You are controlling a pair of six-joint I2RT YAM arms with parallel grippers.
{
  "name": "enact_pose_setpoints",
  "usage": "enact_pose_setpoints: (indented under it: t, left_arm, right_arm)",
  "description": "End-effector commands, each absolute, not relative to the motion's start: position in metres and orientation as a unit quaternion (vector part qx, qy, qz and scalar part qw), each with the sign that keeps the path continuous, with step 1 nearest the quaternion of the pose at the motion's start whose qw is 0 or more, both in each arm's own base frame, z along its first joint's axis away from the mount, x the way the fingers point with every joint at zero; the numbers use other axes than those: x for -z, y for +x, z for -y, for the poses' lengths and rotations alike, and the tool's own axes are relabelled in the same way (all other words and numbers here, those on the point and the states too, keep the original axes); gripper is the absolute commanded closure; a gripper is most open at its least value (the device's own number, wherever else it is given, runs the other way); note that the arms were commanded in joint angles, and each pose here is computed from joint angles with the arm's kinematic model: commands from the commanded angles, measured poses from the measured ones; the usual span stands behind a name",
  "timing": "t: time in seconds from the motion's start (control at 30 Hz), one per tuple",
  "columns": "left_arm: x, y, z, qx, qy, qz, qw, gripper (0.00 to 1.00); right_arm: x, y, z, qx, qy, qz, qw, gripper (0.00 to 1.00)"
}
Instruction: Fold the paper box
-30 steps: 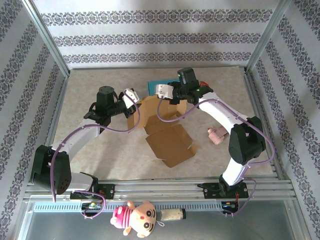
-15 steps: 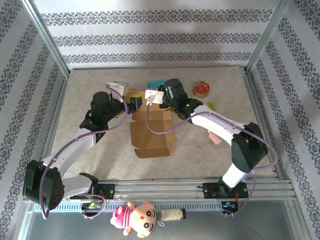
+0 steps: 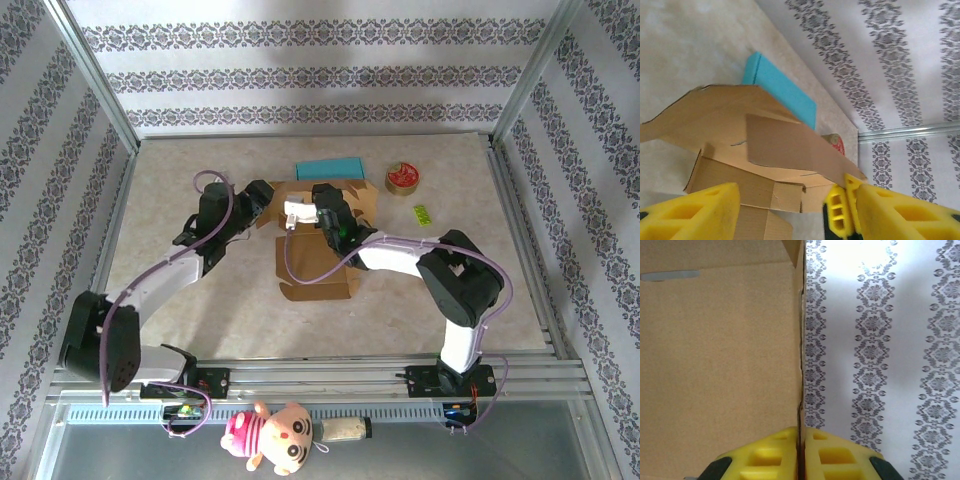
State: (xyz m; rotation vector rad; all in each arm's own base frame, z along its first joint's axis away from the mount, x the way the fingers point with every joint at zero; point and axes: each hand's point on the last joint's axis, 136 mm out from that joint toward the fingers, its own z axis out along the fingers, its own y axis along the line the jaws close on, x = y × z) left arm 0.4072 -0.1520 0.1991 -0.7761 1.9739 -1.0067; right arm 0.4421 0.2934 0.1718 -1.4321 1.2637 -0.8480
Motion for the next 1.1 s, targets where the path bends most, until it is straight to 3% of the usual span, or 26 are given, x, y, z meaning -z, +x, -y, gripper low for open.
enact_pose_setpoints:
  t: [0.0,0.2,0.53,0.67,0.8,0.97,1.07]
  left_arm:
    - [-0.212,0.432,0.152,0.438,-0.334,-0.741,0.384,0.4]
    - [-0.195,0.463,0.164,0.466,-0.318,-0.738,0.371,0.6]
    - [-0.172,0.477,0.203,0.533,-0.279,-0.734,0.314,0.73]
    - [-0.179,0.474,0.21,0.549,-0.269,-0.728,0.309,0.72]
    - [-0.181,0.465,0.207,0.538,-0.264,-0.736,0.316,0.62]
    - [-0.173,0.453,0.186,0.455,-0.255,-0.778,0.349,0.71]
    - [-0.177,0.452,0.19,0.455,-0.231,-0.785,0.351,0.65]
  right_arm:
    - [-0.175,0.444,-0.294,0.379,-0.57,-0.512,0.519,0.89]
    - [-0.16,0.442,-0.294,0.386,-0.573,-0.509,0.513,0.87]
    - [-0.161,0.438,-0.297,0.37,-0.564,-0.52,0.524,0.86]
    - [-0.162,0.439,-0.297,0.371,-0.56,-0.523,0.525,0.85]
    - [-0.166,0.442,-0.293,0.371,-0.55,-0.53,0.528,0.86]
    - [-0.166,0.439,-0.293,0.363,-0.549,-0.533,0.532,0.9]
    - [-0.168,0.435,-0.293,0.351,-0.548,-0.536,0.537,0.9]
